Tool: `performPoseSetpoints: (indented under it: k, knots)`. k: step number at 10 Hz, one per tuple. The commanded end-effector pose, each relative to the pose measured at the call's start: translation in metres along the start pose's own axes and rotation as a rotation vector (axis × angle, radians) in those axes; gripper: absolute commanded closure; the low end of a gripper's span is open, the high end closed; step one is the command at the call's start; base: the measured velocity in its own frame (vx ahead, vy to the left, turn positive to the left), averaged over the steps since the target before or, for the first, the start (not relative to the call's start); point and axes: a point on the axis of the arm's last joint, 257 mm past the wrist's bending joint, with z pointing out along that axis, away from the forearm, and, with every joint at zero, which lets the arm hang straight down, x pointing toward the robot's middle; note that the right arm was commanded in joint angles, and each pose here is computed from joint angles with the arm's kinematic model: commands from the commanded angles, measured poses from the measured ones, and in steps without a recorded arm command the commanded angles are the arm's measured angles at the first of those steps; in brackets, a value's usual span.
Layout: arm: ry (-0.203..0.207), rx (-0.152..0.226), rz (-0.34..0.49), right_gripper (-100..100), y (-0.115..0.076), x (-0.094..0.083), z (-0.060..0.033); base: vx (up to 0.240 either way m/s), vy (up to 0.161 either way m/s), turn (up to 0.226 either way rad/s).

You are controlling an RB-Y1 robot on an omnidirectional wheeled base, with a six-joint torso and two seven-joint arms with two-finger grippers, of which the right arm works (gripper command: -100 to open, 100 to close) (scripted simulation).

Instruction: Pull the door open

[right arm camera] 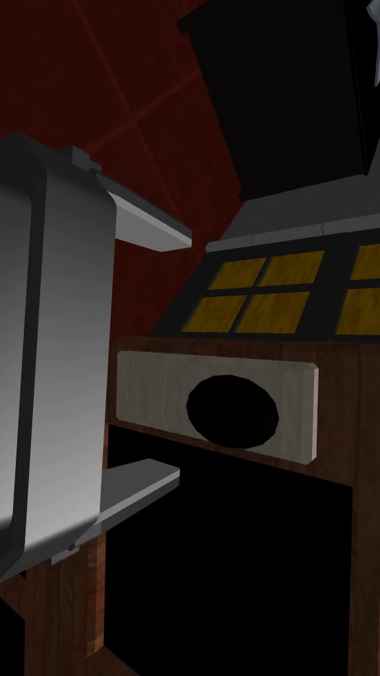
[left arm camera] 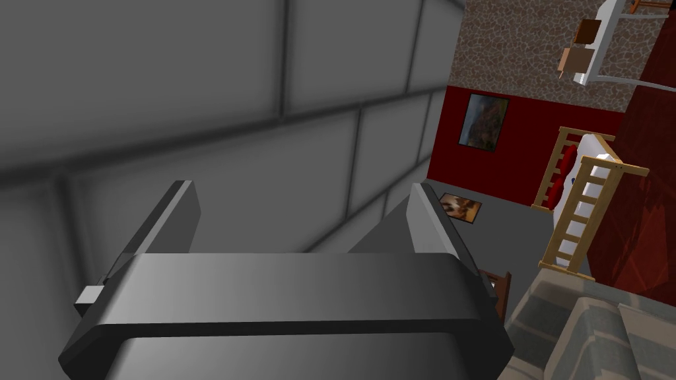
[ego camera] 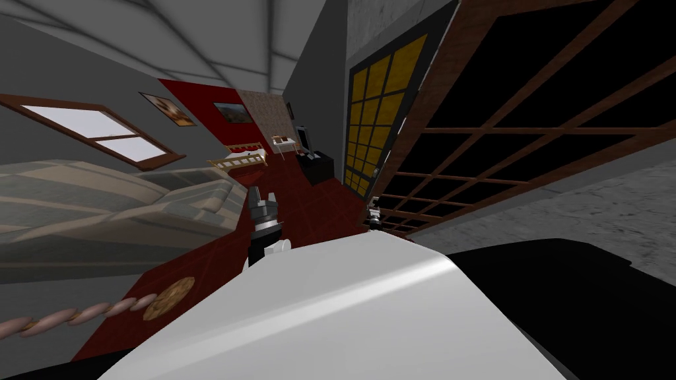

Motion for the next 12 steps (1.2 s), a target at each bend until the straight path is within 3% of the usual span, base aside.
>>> performPoseSetpoints:
  k: [1, 5, 10, 12]
  knots:
    - [-0.005, 0.015, -0.004, -100, -0.003, 0.000, 0.0027, -0.191, -0.018, -0.008]
    - [-0.011, 0.035, -0.011, -100, -0.007, 0.001, 0.0062, -0.182, -0.007, -0.007]
    - [-0.006, -0.017, -0.009, -100, 0.044, 0.001, 0.0005, 0.228, -0.052, 0.100]
    - [-0.004, -0.026, -0.008, -100, 0.053, 0.002, -0.0006, 0.217, -0.045, 0.051]
